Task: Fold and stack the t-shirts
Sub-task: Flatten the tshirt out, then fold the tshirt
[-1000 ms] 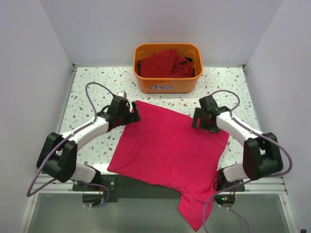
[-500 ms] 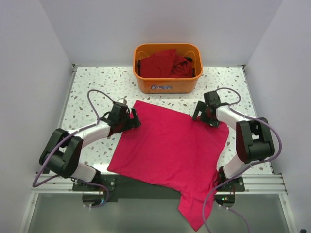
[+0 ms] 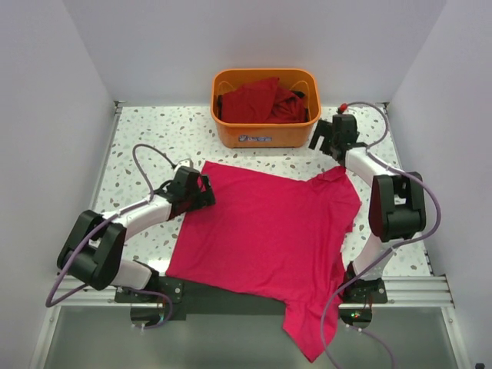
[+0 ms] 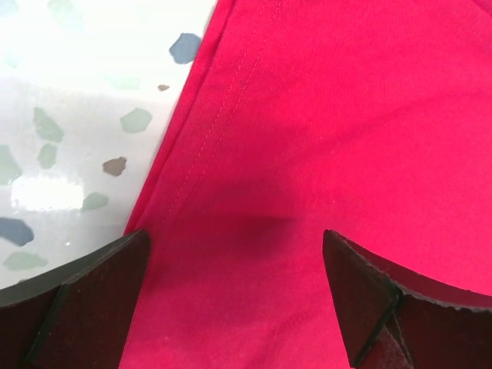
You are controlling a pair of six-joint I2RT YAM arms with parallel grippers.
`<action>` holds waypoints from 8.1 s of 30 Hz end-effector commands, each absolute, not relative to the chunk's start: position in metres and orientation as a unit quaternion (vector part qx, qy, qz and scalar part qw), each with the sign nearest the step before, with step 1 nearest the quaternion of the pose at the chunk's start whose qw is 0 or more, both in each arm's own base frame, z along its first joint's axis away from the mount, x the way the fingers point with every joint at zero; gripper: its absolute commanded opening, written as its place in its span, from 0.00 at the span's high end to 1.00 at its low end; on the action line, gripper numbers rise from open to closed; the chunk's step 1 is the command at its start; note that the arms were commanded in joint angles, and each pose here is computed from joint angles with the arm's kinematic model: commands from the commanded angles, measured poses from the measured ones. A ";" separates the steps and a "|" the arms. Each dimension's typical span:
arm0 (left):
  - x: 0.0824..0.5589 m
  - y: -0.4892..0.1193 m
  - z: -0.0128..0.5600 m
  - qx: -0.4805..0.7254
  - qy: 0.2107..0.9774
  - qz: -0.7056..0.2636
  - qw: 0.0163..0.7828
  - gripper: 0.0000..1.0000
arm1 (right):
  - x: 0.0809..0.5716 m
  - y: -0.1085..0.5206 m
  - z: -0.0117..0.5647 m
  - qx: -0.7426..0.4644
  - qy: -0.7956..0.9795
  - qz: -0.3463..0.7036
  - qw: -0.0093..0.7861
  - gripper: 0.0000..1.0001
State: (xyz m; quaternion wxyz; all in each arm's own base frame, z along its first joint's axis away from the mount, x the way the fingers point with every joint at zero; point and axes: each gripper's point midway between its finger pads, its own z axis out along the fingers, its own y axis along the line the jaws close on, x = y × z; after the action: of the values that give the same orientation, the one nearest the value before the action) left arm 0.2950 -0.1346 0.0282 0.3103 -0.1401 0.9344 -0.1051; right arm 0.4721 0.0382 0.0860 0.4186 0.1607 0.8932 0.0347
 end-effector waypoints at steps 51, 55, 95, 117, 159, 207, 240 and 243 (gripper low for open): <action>0.423 -0.120 0.017 -0.121 0.946 -0.069 0.293 0.00 | 0.492 0.031 0.021 0.027 0.957 -0.040 0.285 0.01; 0.429 -0.118 0.012 -0.127 0.947 -0.065 0.288 0.00 | 0.511 0.038 0.017 0.005 0.957 -0.014 0.290 0.01; 0.113 -0.101 0.041 -0.232 0.962 -0.028 0.140 0.08 | 0.086 0.166 0.098 -0.162 0.965 0.024 0.205 0.01; 0.117 -0.093 0.032 -0.242 0.956 0.073 0.150 0.37 | -0.004 0.147 0.046 -0.293 0.953 0.004 0.074 0.08; 0.131 -0.110 0.038 -0.241 0.956 0.050 0.157 1.00 | 0.045 0.118 0.072 -0.192 0.960 -0.100 0.179 1.00; 0.183 -0.127 0.039 -0.307 0.937 0.029 0.165 1.00 | 0.169 0.114 0.126 -0.134 0.957 -0.096 0.239 1.00; 0.361 -0.108 0.091 -0.242 0.931 0.059 0.265 0.00 | 0.379 0.082 0.119 -0.110 0.932 -0.211 0.274 0.35; 0.355 -0.102 0.106 -0.243 0.927 0.062 0.277 0.00 | 0.365 0.080 0.130 -0.076 0.937 -0.199 0.277 0.18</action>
State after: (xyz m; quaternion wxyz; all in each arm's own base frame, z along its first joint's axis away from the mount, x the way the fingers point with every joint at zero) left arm 0.3410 -0.1059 0.0646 0.2174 -0.2410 0.9429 0.0750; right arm 0.3601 0.0840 0.0918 0.2320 -0.1160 0.9460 -0.1943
